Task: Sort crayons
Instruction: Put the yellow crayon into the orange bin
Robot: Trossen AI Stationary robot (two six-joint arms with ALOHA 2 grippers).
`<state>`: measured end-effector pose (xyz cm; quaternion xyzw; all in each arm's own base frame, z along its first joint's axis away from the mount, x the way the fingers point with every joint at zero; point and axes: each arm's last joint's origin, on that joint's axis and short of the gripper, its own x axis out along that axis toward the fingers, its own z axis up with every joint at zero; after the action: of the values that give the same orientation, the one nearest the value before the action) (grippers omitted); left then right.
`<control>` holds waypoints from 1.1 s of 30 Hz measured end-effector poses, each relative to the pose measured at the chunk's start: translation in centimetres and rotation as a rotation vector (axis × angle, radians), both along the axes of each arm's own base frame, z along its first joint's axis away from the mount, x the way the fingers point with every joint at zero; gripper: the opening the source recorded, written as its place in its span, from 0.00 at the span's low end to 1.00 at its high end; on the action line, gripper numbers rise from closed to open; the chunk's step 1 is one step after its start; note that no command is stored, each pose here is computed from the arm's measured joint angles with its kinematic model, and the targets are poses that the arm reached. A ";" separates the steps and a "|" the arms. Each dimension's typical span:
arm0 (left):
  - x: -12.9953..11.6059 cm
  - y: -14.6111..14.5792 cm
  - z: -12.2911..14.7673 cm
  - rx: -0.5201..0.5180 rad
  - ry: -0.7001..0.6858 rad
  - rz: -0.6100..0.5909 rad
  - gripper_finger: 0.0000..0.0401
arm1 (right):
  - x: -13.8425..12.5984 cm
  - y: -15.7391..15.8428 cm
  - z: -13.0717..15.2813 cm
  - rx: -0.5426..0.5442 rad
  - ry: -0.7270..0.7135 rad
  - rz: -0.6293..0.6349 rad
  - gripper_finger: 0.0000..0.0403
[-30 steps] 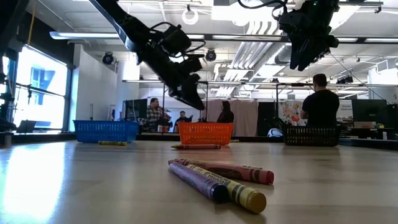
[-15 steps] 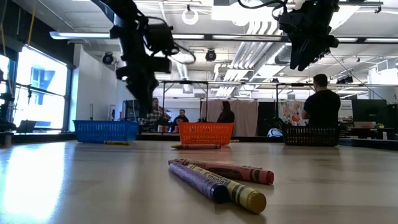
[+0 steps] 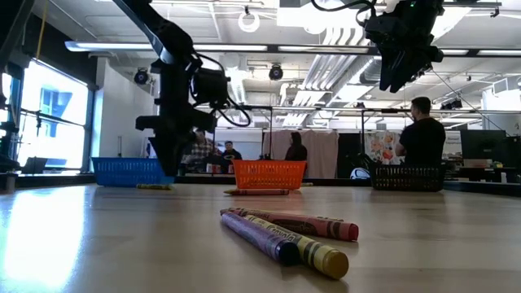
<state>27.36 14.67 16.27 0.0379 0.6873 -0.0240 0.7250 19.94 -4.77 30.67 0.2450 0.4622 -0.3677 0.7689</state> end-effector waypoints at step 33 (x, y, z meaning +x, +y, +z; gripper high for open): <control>0.5 -2.5 -0.2 0.054 0.121 -0.255 0.21 | 0.0 0.0 0.0 0.000 0.000 0.000 0.33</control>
<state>27.86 12.20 16.05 0.1431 0.7196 -0.0997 0.6721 19.94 -4.77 30.68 0.2450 0.4621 -0.3677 0.7689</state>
